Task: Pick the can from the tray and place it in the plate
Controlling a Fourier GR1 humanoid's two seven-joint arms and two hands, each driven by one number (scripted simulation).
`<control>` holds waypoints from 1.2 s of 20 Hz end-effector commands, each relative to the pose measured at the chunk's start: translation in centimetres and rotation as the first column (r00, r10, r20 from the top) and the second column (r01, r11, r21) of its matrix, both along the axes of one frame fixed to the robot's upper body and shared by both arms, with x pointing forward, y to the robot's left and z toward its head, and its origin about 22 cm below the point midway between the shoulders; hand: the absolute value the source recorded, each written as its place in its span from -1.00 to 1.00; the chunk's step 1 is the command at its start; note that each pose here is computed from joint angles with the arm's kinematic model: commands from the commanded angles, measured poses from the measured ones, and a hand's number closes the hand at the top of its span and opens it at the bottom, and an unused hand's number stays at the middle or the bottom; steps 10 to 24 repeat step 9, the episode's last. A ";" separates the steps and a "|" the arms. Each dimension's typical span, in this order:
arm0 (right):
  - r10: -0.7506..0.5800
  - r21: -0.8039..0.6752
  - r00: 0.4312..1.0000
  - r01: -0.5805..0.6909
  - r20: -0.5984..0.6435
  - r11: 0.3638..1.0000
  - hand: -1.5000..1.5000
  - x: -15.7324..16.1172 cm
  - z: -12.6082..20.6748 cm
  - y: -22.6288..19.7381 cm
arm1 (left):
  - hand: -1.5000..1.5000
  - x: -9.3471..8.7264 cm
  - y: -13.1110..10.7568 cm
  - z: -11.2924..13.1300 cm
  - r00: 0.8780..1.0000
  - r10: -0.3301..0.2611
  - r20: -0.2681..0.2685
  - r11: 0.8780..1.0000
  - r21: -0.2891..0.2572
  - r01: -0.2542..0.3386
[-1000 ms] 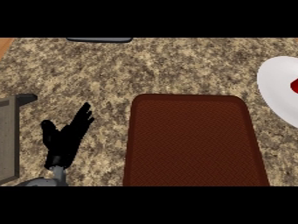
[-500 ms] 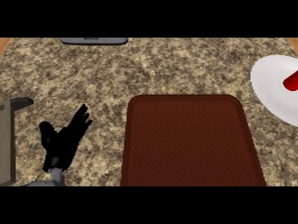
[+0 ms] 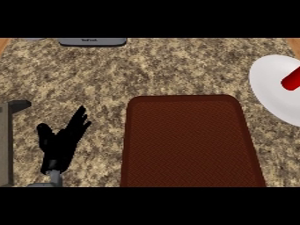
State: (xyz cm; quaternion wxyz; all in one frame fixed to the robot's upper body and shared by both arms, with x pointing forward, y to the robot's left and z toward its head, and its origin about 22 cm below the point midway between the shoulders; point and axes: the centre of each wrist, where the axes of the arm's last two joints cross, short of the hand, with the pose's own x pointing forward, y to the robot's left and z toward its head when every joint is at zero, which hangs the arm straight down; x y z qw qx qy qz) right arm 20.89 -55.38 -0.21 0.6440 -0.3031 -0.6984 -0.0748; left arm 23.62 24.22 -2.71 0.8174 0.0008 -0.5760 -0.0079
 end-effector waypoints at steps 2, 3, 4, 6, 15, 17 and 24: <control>0.013 -0.045 0.998 -0.016 -0.057 0.999 -1.00 -2.1 -1.2 -0.1 | 0.00 -0.2 0.2 -0.5 0.999 0.007 -0.033 1.000 -0.004 -0.007; 0.017 -0.030 0.997 -0.019 -0.070 0.999 -1.00 -3.7 -1.3 -0.8 | 0.00 -1.7 1.0 -0.2 0.999 0.006 -0.043 1.000 -0.006 -0.007; 0.029 -0.023 0.997 -0.031 -0.068 0.999 -1.00 -3.4 -2.5 0.2 | 0.00 0.3 -1.5 -0.6 1.000 0.001 -0.025 1.000 0.013 -0.001; 0.020 -0.046 0.998 -0.023 -0.061 0.999 -1.00 -4.0 -2.6 -0.1 | 0.00 0.0 -0.5 -0.2 0.999 -0.009 -0.034 1.000 -0.004 0.009; 0.018 -0.042 0.998 -0.021 -0.064 0.999 -1.00 -4.8 -2.5 -0.5 | 0.00 -0.8 -1.7 0.0 0.999 0.002 -0.037 1.000 -0.010 -0.003; 0.018 -0.042 0.998 -0.021 -0.064 0.999 -1.00 -4.8 -2.5 -0.5 | 0.00 -0.8 -1.7 0.0 0.999 0.002 -0.037 1.000 -0.010 -0.003; 0.018 -0.042 0.998 -0.021 -0.064 0.999 -1.00 -4.8 -2.5 -0.5 | 0.00 -0.8 -1.7 0.0 0.999 0.002 -0.037 1.000 -0.010 -0.003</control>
